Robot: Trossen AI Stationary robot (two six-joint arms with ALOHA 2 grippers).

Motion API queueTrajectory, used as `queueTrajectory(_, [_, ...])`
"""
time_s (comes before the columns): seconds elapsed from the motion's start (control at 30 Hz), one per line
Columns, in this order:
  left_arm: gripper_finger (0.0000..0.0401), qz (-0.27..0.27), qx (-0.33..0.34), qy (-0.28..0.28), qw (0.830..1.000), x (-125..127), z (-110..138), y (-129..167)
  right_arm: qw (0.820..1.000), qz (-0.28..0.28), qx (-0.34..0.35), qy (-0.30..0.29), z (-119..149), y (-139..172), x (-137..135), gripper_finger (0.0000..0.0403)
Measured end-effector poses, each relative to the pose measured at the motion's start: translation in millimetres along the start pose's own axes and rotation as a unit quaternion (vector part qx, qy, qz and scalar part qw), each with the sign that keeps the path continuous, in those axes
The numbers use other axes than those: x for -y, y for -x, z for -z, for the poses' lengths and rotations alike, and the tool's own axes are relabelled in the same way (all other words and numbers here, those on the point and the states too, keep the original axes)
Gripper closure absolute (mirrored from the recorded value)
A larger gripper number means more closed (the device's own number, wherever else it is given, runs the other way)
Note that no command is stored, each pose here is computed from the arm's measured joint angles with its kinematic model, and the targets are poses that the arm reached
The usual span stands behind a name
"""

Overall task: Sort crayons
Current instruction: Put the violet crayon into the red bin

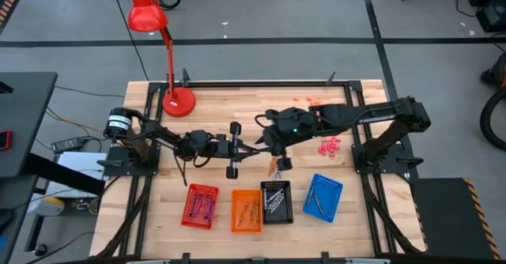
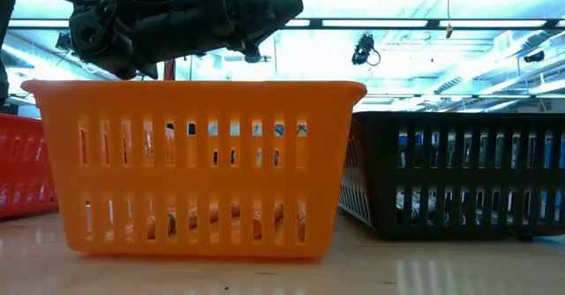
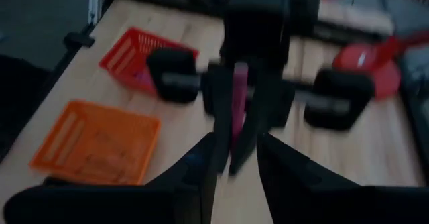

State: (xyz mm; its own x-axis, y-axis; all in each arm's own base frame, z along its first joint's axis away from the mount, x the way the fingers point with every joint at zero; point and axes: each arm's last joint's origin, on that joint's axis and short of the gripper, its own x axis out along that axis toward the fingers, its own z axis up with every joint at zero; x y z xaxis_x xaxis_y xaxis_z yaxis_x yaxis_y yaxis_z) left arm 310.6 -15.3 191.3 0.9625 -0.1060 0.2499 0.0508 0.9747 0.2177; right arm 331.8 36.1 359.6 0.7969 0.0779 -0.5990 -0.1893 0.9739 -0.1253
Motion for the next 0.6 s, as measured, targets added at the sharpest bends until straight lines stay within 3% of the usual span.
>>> queueTrajectory(0.17, [0.0364, 0.014, -0.069, 0.02, 0.997, -1.7, -9.0, 3.4, 0.996, -0.006, -0.074, -0.055, 13.7, 14.1, -6.7, 0.0293])
queueTrajectory(0.33, [0.0372, 0.026, -0.164, 0.088, 0.982, -2.8, -22.7, 15.5, 0.987, -0.011, -0.137, -0.087, 32.1, 4.5, -19.6, 0.0294])
queueTrajectory(0.47, [0.0368, 0.036, -0.257, 0.146, 0.955, 2.3, -32.1, 33.1, 0.98, 0.011, -0.176, -0.097, 57.4, -11.3, -23.8, 0.0294])
queueTrajectory(0.6, [0.0362, 0.037, -0.321, 0.207, 0.924, 9.3, -42.0, 50.4, 0.965, 0.099, -0.215, -0.114, 83.1, -21.5, -22.5, 0.0294])
